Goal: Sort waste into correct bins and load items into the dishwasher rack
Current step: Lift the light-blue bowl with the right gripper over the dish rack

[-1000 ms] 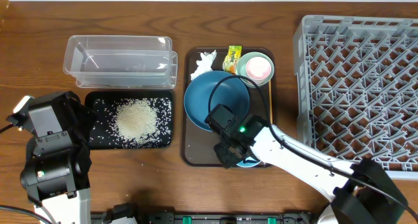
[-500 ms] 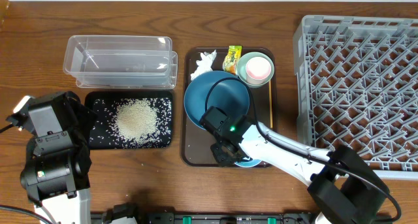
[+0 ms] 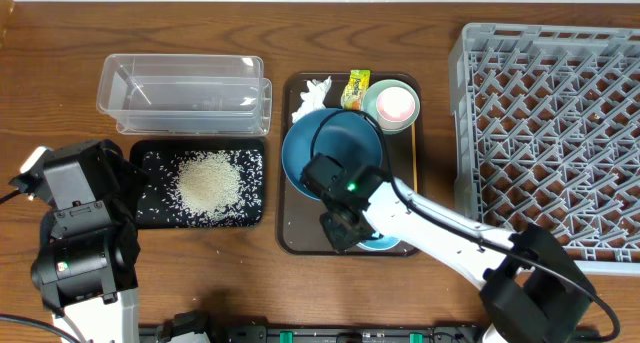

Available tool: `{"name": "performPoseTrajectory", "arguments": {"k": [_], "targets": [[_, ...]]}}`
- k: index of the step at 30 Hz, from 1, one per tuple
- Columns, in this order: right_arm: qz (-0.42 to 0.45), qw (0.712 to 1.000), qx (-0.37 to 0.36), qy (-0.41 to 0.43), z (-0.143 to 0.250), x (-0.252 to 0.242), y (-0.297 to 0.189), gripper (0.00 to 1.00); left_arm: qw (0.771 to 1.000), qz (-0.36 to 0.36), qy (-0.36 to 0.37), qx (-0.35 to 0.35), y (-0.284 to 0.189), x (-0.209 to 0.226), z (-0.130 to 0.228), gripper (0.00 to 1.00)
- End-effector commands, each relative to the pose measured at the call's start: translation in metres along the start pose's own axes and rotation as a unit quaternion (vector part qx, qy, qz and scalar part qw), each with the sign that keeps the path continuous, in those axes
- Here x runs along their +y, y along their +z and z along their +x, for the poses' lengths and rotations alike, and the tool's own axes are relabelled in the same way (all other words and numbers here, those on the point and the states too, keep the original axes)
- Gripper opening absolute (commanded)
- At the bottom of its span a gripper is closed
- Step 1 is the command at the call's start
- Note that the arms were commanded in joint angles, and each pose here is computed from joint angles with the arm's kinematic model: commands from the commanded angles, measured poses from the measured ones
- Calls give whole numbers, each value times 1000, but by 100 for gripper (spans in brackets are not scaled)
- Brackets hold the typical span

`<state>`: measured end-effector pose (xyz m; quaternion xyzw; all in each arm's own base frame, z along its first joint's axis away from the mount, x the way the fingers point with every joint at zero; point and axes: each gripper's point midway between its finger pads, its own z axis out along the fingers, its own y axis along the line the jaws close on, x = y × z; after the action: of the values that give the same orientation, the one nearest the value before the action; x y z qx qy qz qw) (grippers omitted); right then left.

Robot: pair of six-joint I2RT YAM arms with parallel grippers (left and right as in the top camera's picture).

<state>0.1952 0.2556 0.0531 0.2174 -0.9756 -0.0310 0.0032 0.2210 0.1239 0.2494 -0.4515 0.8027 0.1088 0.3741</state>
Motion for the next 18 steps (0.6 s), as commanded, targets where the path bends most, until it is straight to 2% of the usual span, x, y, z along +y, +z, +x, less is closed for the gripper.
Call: {"name": "performPoseTrajectory", "arguments": {"k": [1, 5, 9, 14, 18], "targets": [[-10, 1000, -14, 4, -15, 5, -32, 1, 1000, 3, -10, -9, -5, 0, -7, 91], [-12, 999, -27, 12, -29, -8, -71, 1, 1000, 3, -10, -9, -5, 0, -7, 91], [-28, 995, -91, 33, -62, -37, -115, 1, 1000, 3, -10, -9, -5, 0, -7, 91], [-85, 977, -174, 94, -95, -107, -168, 1, 1000, 3, -10, -9, -5, 0, -7, 91], [-154, 946, -243, 149, -107, -185, -196, 1, 1000, 3, -10, -9, -5, 0, -7, 91]]}}
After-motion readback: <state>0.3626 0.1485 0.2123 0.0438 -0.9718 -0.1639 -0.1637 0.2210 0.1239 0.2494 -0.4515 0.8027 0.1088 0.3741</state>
